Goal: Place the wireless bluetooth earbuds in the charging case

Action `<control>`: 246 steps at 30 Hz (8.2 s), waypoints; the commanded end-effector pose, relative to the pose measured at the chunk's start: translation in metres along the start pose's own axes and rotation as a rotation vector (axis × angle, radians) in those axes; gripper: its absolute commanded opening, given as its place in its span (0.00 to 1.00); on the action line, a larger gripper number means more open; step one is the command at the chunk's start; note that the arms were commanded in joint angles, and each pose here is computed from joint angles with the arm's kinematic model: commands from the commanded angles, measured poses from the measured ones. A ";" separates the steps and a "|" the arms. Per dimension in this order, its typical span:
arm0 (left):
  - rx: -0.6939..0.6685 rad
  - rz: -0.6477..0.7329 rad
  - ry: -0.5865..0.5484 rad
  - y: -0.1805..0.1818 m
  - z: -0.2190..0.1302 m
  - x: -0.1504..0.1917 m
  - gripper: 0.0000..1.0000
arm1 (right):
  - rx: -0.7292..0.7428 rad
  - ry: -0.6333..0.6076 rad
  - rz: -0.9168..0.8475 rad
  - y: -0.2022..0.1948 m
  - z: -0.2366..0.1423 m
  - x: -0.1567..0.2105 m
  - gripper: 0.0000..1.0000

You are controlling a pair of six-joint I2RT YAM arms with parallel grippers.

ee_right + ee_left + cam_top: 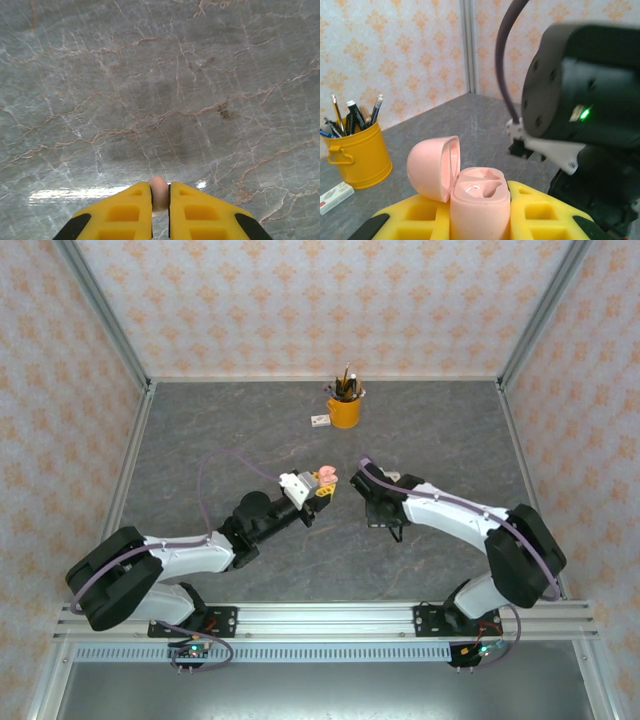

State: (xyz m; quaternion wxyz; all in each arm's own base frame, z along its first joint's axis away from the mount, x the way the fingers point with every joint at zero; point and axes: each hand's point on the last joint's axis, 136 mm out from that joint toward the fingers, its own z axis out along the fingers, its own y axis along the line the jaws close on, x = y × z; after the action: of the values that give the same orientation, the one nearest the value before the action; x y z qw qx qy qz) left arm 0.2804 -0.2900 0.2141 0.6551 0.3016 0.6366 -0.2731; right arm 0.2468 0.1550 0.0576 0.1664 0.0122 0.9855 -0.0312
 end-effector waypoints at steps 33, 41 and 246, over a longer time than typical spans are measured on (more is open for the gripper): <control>0.000 -0.047 -0.221 0.048 0.008 -0.047 0.00 | 0.026 0.137 0.043 -0.022 -0.004 0.025 0.42; 0.027 -0.057 -0.213 0.044 0.010 -0.047 0.00 | -0.016 0.200 -0.027 -0.018 0.007 0.044 0.46; 0.222 -0.121 -0.295 0.016 0.039 -0.104 0.00 | -1.061 -0.844 0.033 0.078 -0.272 -0.139 0.12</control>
State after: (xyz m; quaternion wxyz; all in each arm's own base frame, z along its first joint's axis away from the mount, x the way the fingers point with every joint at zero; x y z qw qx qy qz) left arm 0.3188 -0.3079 0.2948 0.6673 0.2881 0.5527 -0.4077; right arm 0.2932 0.2441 0.3453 0.5120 -0.0634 0.7362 0.4380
